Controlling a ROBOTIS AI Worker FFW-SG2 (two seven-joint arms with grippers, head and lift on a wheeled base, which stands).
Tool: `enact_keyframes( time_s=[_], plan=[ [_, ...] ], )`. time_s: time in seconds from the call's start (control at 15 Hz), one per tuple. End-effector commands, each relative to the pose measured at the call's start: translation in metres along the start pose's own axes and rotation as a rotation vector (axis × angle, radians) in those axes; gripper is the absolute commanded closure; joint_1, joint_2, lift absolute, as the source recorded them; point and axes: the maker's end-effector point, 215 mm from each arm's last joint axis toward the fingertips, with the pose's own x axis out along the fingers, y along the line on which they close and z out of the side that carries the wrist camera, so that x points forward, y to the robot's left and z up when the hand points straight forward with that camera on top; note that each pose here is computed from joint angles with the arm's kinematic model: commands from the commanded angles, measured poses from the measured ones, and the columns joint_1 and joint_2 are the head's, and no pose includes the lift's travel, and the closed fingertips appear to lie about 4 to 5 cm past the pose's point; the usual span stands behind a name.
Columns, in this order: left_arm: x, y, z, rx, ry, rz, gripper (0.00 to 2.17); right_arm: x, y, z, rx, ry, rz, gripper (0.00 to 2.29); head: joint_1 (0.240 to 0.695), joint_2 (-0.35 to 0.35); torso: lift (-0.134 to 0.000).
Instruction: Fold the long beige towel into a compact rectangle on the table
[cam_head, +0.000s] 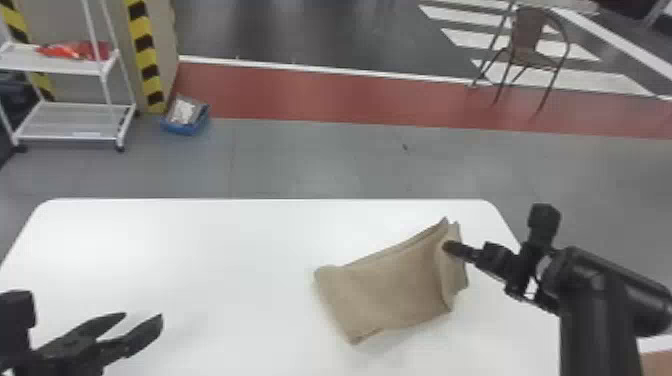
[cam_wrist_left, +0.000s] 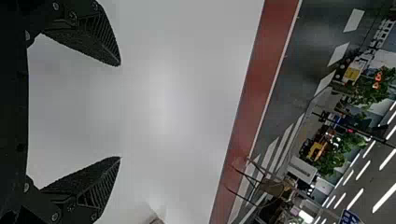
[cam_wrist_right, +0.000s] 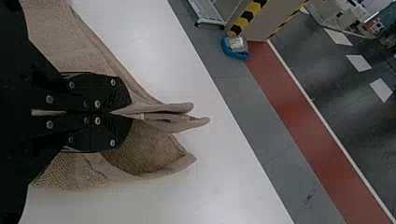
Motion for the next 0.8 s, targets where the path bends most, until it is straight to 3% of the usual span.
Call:
enact_keyframes(
  time_s=[0.0,0.07,0.13,0.2,0.73],
  plan=[
    [0.004,-0.002,0.001,0.001,0.002,-0.005,0.19,0.013,0.010,0.002,-0.033,-0.002,0.014,1.28,0.695,-0.204,0.000],
    [0.005,-0.003,0.001,0.001,0.003,-0.007,0.19,0.016,0.015,0.000,-0.048,0.007,0.017,0.97,0.695,-0.201,0.000],
    [0.007,-0.003,0.002,0.001,0.003,-0.008,0.19,0.016,0.014,-0.002,-0.051,0.009,0.016,0.32,0.695,-0.198,0.000],
    [0.008,-0.002,0.001,-0.002,0.005,-0.007,0.19,0.012,0.008,-0.002,-0.046,0.005,0.007,0.00,0.695,-0.194,0.000],
    [0.018,-0.002,-0.001,-0.005,0.018,-0.011,0.19,-0.047,-0.055,-0.015,0.044,-0.059,-0.066,0.04,0.695,-0.251,0.000]
  ],
)
